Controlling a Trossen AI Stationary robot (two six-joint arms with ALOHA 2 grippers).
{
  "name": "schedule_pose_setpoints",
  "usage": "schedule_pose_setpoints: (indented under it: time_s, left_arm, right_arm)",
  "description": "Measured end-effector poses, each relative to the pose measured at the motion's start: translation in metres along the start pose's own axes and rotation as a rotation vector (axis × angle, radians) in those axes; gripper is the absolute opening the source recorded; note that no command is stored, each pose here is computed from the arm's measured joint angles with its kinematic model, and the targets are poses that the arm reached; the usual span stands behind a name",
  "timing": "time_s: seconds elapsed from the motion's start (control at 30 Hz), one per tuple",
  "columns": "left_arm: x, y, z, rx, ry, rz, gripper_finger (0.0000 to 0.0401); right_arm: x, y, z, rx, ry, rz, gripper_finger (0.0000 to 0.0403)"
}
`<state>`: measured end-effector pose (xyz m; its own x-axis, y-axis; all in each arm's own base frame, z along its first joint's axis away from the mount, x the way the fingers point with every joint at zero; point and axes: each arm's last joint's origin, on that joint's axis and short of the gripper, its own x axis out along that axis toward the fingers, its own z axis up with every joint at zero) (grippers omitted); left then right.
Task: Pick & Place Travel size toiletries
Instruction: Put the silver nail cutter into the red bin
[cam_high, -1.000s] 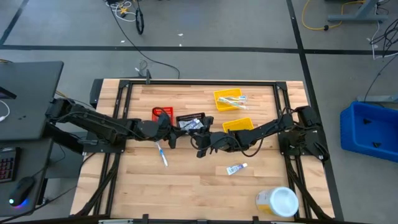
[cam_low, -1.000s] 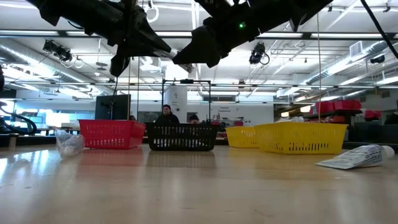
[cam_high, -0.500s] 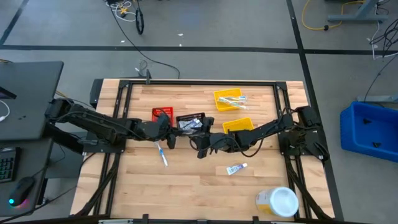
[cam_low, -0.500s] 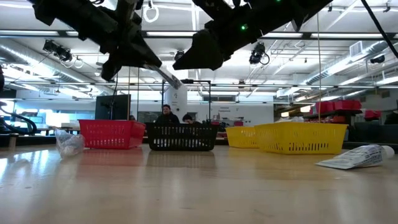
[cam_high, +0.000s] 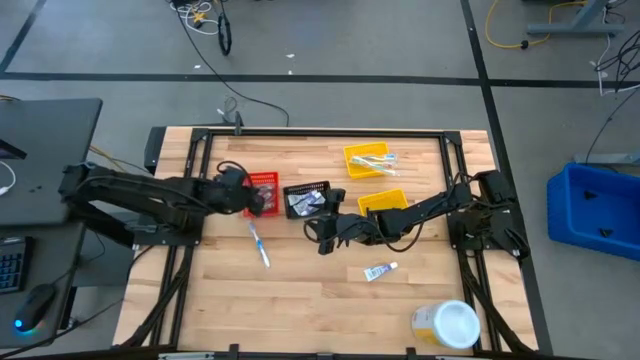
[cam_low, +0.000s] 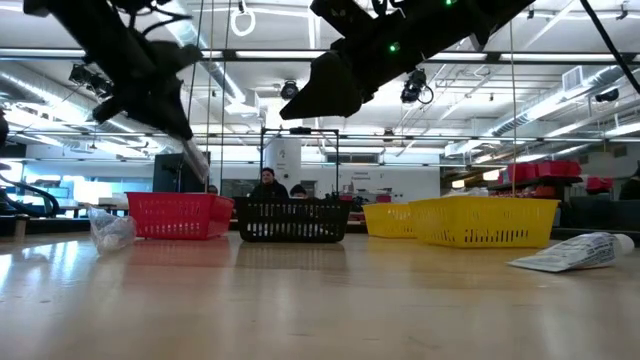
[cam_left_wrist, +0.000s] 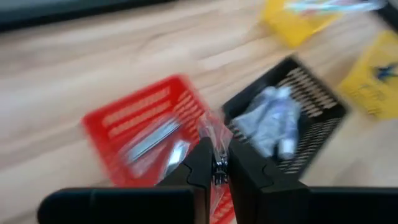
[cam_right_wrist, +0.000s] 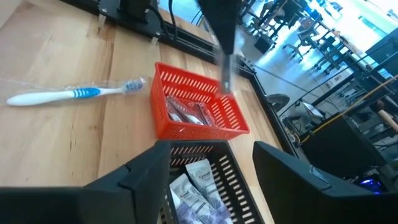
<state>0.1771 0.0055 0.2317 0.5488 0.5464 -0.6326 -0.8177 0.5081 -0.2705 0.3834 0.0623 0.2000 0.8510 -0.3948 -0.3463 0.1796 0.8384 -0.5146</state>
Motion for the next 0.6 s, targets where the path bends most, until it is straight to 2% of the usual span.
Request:
schedule_pose_setpoints:
  time_s: [0.43, 0.6]
  left_arm:
    - [0.045, 0.006, -0.036, -0.163, 0.076, 0.047, 0.0046]
    - [0.053, 0.007, -0.041, -0.148, 0.104, 0.080, 0.0047]
  right_arm:
    - [0.000, 0.000, 0.000, 0.014, 0.000, 0.002, 0.0194]
    - [0.000, 0.000, 0.000, 0.011, 0.003, 0.003, 0.0182]
